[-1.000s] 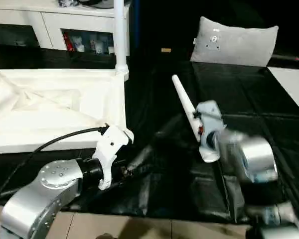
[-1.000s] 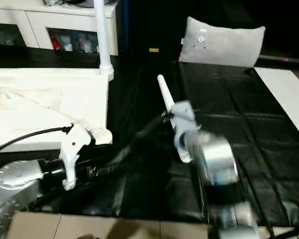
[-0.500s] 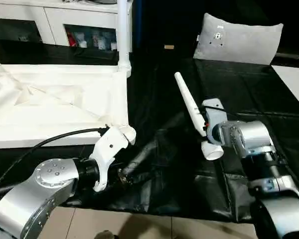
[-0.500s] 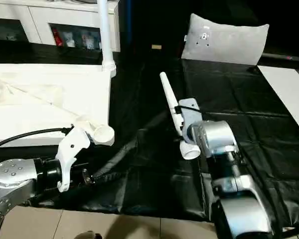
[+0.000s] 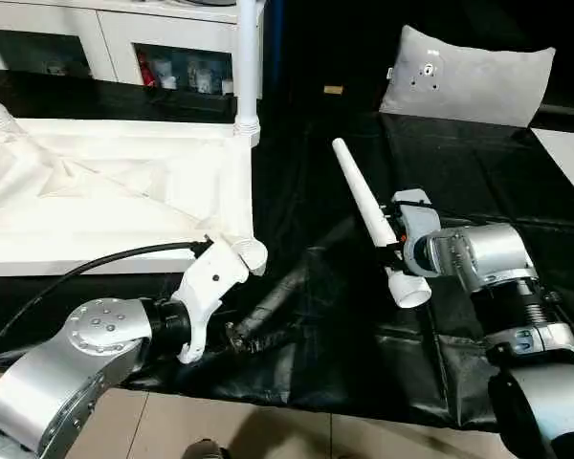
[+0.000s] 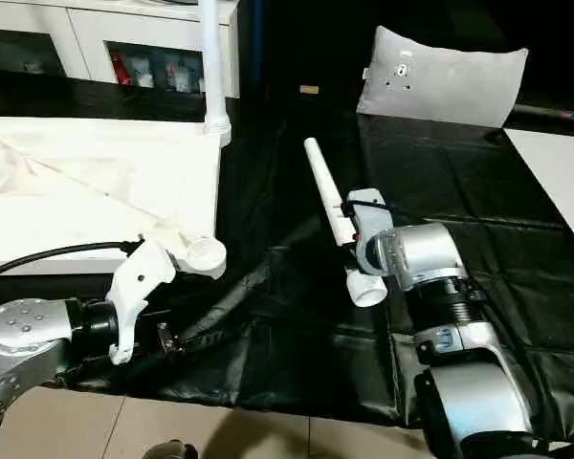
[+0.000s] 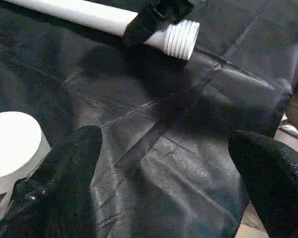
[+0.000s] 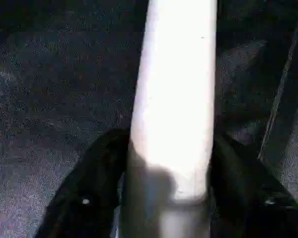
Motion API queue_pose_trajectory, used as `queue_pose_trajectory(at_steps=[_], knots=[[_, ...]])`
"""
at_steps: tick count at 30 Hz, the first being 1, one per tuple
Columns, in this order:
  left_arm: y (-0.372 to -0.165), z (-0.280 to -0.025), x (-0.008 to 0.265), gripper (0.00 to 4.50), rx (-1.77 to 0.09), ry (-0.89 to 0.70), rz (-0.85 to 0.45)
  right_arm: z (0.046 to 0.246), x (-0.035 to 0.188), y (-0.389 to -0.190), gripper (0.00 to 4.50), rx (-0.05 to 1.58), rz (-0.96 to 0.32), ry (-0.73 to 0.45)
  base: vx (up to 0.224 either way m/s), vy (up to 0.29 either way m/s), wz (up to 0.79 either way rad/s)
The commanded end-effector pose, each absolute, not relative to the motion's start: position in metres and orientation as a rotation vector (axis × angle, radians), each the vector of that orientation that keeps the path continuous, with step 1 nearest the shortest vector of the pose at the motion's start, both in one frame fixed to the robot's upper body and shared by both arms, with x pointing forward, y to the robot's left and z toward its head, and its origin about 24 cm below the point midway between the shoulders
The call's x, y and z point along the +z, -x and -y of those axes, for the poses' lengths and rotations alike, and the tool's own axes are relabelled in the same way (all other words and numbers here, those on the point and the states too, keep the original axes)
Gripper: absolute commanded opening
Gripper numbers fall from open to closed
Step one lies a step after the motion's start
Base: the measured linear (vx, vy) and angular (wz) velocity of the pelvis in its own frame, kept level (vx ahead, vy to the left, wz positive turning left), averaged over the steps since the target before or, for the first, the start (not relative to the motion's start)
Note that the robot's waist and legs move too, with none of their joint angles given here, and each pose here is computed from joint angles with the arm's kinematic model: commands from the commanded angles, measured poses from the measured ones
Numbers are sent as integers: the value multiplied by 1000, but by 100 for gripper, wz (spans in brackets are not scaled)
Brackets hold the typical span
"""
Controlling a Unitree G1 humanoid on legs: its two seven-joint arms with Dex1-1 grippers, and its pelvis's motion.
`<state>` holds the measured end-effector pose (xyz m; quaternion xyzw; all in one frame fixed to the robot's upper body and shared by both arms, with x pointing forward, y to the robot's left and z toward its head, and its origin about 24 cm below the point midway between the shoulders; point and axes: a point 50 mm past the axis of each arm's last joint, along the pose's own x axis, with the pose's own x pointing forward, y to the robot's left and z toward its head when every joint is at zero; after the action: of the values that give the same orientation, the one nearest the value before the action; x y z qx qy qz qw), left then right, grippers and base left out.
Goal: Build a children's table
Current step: Pick table leg
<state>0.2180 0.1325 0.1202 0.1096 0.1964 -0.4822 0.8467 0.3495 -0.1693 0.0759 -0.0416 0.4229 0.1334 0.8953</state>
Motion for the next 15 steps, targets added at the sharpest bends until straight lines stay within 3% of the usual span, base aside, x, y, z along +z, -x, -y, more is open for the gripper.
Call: queue_pose_trajectory(at_steps=[1, 6, 15], knots=[[-220, -132, 120, 450, -1017, -251, -414, 174, 72, -346, 234, 273, -913, 77, 0, 0, 0], [-225, -131, 120, 450, -1005, -242, -390, 171, 79, -346, 195, 303, -877, 59, 0, 0, 0], [-232, -126, 116, 450, -982, -267, -369, 172, 74, -339, 189, 298, -870, 26, 0, 0, 0]])
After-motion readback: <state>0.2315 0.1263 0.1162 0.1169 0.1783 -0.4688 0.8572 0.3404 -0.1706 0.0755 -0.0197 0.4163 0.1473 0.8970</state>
